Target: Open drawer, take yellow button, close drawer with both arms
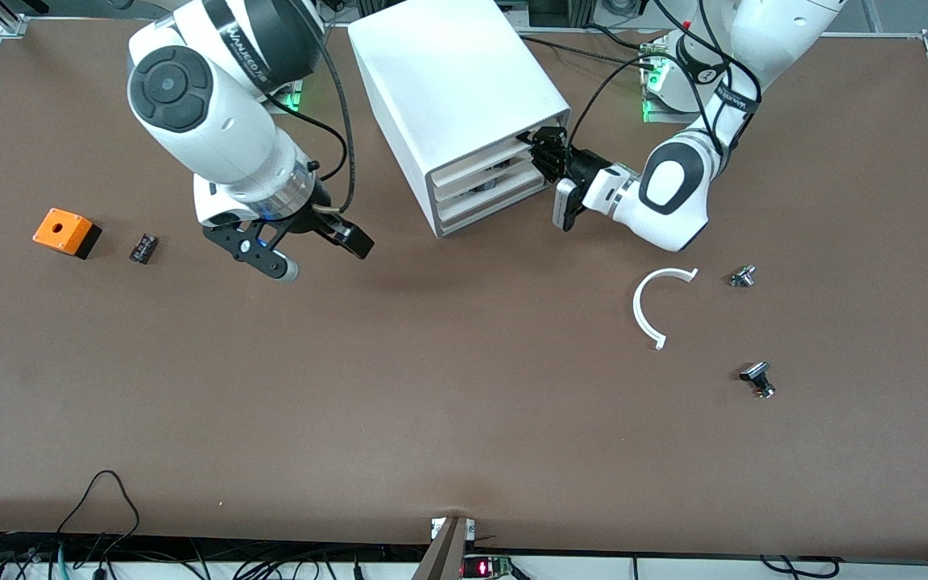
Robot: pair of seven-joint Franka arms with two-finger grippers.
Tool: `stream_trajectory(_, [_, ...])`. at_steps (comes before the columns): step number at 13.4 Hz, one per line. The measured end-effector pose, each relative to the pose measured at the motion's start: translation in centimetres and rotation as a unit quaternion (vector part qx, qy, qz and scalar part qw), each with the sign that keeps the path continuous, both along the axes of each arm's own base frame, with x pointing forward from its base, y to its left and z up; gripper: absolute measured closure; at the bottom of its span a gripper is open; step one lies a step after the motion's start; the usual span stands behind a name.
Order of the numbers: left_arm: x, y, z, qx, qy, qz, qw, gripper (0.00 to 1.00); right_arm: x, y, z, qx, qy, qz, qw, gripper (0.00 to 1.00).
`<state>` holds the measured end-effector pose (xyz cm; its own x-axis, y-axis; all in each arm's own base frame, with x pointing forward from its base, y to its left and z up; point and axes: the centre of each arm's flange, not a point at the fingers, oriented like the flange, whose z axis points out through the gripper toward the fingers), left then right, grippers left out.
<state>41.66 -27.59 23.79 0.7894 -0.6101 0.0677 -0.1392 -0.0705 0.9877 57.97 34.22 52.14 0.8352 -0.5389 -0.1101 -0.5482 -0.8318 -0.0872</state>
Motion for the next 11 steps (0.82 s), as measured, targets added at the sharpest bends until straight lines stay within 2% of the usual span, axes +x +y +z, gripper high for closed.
stream_trajectory(4, [6.3,4.8,0.8,0.012,-0.039,0.015,0.999,0.91,-0.7,4.6,-0.4,0.011,-0.004,-0.072,0.997,0.00])
stream_trajectory(6, [8.9,6.6,0.4,0.005,-0.041,0.026,0.999,0.91,-1.5,6.9,-1.1,0.014,0.001,-0.117,0.993,0.00])
stream_trajectory(9, [11.1,7.3,-0.5,-0.005,-0.041,0.037,0.998,0.91,-2.9,10.5,-2.4,0.020,0.007,-0.175,0.984,0.00])
stream_trajectory(10, [11.6,7.4,-0.7,-0.004,-0.046,0.041,0.998,0.86,-3.5,11.9,-2.8,0.022,0.009,-0.184,0.983,0.00])
stream_trajectory(11, [11.9,7.4,-0.9,0.000,-0.050,0.046,0.998,0.77,-4.2,13.5,-2.9,0.023,0.009,-0.195,0.980,0.00])
